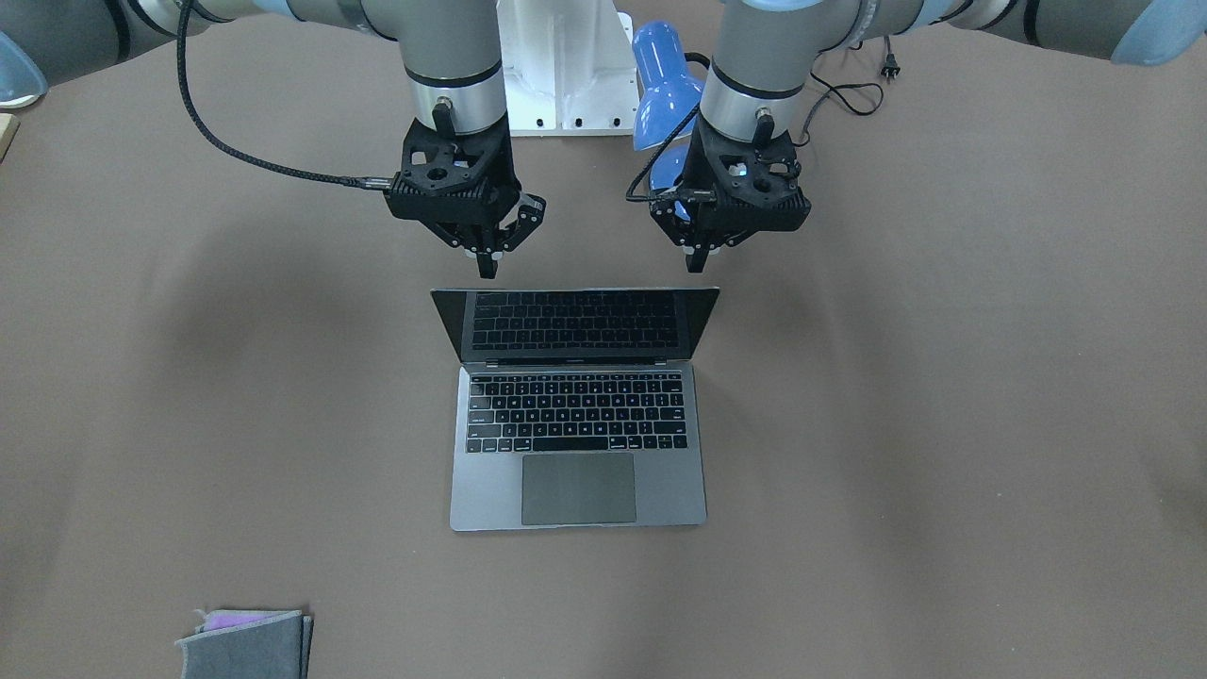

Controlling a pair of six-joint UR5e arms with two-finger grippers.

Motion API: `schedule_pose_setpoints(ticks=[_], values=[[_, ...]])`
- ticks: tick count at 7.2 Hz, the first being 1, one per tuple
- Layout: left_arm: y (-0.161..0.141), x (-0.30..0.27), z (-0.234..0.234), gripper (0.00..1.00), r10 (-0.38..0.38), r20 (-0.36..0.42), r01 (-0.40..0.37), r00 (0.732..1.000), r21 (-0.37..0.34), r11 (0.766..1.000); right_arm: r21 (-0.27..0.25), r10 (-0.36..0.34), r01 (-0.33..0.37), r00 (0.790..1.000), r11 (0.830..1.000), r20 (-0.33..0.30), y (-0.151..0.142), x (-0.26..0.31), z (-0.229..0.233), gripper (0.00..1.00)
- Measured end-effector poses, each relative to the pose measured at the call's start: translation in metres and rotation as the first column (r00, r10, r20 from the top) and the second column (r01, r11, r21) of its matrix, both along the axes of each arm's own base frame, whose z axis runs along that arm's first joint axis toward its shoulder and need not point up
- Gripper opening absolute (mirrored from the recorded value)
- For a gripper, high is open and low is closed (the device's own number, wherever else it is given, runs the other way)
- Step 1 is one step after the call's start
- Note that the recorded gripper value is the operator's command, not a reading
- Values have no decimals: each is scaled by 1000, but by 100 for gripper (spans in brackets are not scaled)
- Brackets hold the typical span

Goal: Close laptop

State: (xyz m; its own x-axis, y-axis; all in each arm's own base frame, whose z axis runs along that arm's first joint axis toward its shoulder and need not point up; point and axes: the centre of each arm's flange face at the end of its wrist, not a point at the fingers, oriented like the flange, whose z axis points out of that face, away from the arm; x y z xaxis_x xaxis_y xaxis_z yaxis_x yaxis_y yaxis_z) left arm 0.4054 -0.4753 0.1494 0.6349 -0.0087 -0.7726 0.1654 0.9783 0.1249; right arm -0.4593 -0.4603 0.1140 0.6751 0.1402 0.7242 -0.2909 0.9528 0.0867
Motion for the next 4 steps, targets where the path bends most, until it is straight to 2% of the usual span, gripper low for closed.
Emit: schedule_pose_setpoints(ticks=[4], values=[[-23,22,8,0,10,56,-12,998,33,999,18,13,-13,1000,1000,-4,-34,-16,10,0]])
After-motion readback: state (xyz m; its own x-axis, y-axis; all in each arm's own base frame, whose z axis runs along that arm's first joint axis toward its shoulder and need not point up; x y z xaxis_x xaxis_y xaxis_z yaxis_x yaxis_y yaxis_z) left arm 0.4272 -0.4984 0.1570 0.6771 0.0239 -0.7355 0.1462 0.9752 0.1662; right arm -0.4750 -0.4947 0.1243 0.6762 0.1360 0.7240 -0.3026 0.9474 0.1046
